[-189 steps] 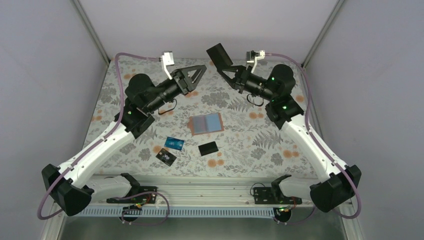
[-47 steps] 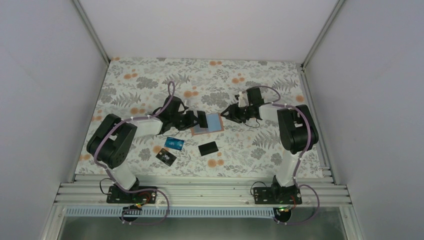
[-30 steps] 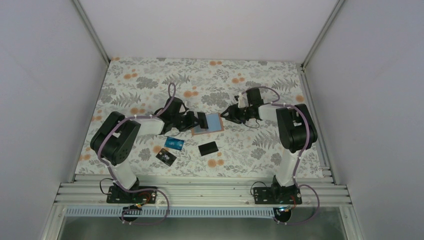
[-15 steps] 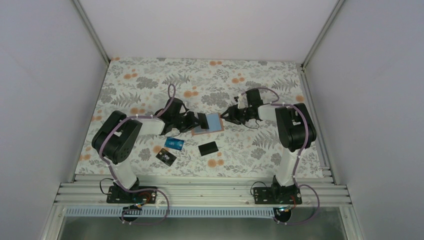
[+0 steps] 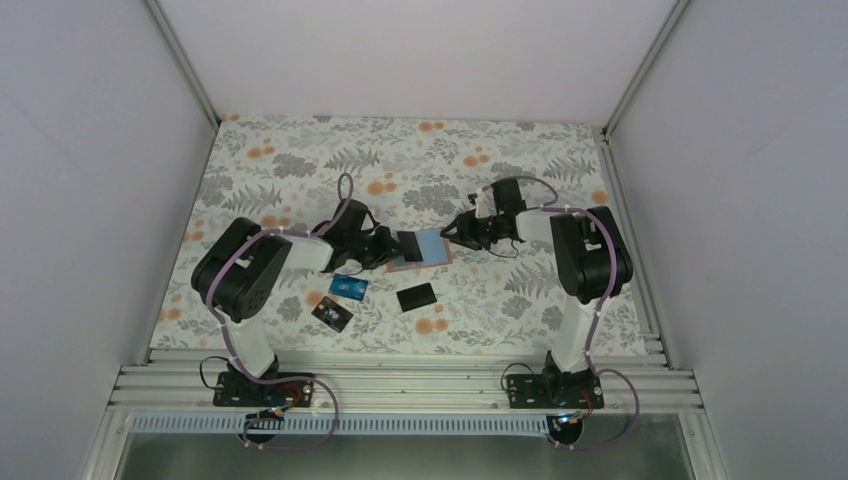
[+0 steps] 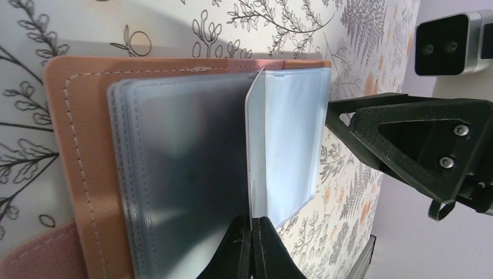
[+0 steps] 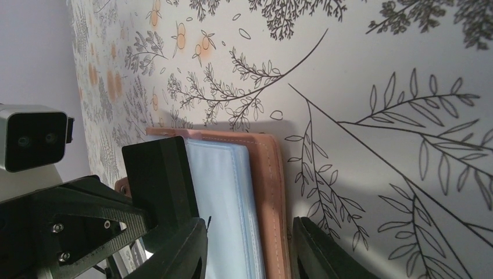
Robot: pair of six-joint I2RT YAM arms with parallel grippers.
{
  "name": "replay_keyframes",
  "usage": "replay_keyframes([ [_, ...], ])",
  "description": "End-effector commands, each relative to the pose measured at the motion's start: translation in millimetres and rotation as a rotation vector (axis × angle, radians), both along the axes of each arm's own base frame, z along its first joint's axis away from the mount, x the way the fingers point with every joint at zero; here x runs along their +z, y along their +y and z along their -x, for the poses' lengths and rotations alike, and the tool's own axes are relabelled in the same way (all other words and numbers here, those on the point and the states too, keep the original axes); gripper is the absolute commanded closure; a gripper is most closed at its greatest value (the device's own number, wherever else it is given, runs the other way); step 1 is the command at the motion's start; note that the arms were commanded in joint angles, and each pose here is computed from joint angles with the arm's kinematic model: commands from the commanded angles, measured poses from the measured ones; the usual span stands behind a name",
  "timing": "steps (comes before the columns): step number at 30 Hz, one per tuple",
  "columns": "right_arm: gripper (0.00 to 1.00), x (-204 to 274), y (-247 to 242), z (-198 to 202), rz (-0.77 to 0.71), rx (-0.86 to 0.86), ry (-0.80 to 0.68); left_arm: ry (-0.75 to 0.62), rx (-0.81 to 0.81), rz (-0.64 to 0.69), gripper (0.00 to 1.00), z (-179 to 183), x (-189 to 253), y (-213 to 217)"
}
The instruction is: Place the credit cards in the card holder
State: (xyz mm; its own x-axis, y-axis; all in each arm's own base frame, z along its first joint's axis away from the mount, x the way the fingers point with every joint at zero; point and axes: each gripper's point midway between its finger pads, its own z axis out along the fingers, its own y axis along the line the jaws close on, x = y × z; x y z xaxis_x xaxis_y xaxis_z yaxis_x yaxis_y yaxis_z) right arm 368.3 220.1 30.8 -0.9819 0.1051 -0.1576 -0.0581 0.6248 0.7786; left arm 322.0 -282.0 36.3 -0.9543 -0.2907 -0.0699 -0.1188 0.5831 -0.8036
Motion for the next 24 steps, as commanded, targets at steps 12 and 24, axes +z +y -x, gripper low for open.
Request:
replay_keyframes([
  [12,0.63,-5,9,7,-0.013,0.024,0.018,0.015,-0.021,0.037,0.98,6,-4,-13],
  [24,0.65,-6,9,8,-0.003,0.021,0.026,0.010,-0.026,0.048,0.98,10,-4,-18],
])
